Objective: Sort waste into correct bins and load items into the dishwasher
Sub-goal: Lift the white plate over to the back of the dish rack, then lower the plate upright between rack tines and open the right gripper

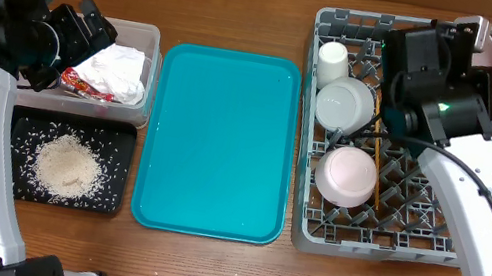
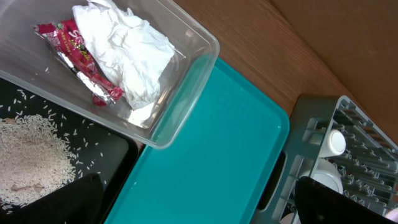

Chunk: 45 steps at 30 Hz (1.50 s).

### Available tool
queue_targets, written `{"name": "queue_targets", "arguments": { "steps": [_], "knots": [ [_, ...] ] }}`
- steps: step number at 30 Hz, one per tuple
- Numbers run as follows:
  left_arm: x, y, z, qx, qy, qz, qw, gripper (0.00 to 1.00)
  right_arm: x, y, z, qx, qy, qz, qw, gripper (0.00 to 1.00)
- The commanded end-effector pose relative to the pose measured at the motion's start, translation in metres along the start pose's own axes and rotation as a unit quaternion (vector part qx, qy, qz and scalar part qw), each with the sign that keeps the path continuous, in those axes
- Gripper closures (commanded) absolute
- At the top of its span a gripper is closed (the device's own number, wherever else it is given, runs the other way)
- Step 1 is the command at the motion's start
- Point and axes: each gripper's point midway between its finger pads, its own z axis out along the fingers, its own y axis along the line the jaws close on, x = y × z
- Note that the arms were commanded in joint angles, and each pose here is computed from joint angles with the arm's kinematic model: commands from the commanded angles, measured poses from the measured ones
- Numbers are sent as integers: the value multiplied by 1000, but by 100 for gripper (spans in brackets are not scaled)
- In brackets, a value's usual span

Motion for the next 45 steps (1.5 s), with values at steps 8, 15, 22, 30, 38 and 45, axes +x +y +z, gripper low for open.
{"name": "queue_targets", "arguments": {
  "steps": [8, 15, 22, 30, 38, 45],
  "knots": [
    [-3, -7, -11, 12, -14, 7, 1000, 0, 10, 43, 19, -27, 31, -36, 999, 96],
    [-3, -7, -11, 12, -14, 7, 1000, 0, 16, 66, 32, -3, 45, -78, 996, 96],
    [-3, -7, -11, 12, -14, 7, 1000, 0, 17, 83, 35, -28, 49, -78, 995, 96],
    [-3, -7, -11, 12, -14, 7, 1000, 0, 16, 127, 27, -155, 53, -51, 985, 87],
    [-3, -7, -11, 12, -14, 7, 1000, 0, 8, 137, 25, -181, 44, -31, 982, 37],
    [-3, -7, -11, 12, -14, 7, 1000, 0, -8, 152, 18, -220, 20, 3, 975, 2]
  ]
}}
